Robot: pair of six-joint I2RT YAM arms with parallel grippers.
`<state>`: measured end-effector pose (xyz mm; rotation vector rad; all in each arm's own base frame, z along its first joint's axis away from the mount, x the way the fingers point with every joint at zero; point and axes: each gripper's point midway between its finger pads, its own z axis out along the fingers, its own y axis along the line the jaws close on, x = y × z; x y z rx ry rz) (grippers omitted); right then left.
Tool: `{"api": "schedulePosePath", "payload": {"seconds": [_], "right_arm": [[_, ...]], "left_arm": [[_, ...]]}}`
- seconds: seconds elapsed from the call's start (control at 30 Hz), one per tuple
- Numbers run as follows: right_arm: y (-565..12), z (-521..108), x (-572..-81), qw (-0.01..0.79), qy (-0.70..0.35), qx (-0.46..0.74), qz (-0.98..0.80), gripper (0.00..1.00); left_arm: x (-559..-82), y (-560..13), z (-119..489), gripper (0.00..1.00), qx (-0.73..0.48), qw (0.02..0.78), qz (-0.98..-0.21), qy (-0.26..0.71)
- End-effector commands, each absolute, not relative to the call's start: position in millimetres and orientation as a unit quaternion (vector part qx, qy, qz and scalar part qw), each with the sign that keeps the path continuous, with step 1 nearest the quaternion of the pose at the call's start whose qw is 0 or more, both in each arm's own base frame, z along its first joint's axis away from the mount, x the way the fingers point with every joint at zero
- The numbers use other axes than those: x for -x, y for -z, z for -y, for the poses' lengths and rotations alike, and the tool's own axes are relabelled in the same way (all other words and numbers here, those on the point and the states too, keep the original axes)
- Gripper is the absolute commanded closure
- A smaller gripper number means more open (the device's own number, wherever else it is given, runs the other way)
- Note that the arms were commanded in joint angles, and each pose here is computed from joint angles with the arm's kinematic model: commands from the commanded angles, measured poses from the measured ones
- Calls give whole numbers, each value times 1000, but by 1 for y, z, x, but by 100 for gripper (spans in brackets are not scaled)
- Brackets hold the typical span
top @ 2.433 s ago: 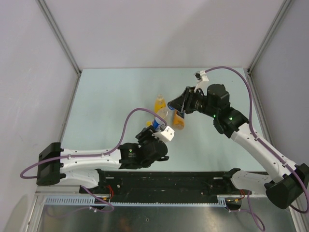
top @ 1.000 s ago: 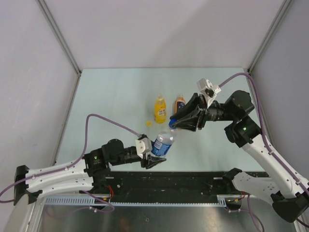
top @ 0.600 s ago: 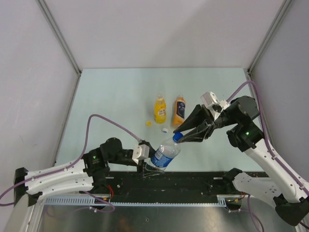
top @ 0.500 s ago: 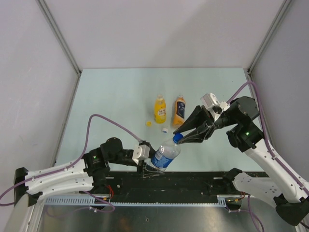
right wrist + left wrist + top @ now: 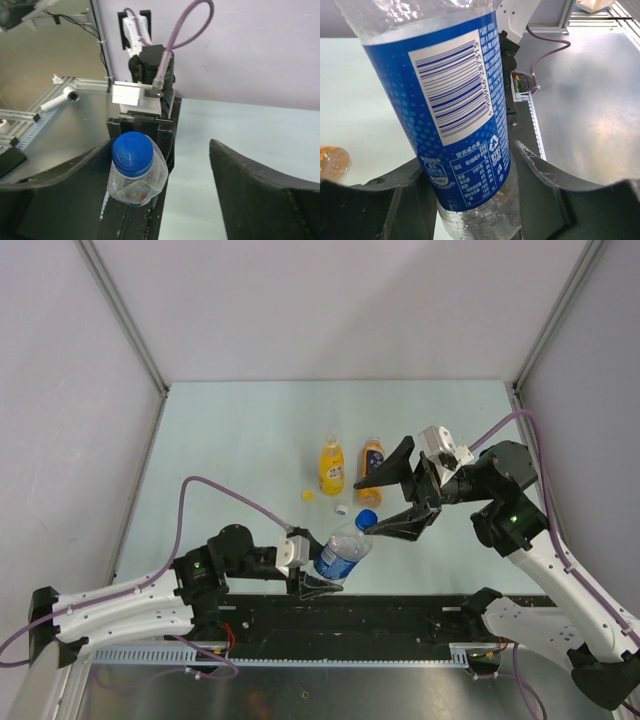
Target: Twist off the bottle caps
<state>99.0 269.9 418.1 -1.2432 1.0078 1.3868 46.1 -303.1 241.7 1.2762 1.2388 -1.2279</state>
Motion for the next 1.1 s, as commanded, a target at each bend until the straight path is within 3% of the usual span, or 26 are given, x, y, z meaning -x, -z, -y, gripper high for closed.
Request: {"api": "schedulePosePath", "payload": {"seconds": [0.0,0.17,0.47,0.7,1.07], "right_arm": [[-423,-268,-109,523,-551,496,-421,13],[-427,-266,-105,525,-553,494,-418,2],[-441,-261,-98,538,-559,484,-404,1],[-454,-262,-140,587,-542,382,-463,1],[-441,-257,-207,599,-510,230,-573,1]], "left_arm": [[-64,-251,306,100,-508,516,-499,476],[-87,-243,302,100,-478,538,-541,435],[-116,-239,290,100,-436,571,-585,378],[-149,-225,282,100,-388,580,-647,307],[-194,-209,259,100,-311,598,-719,170]]}}
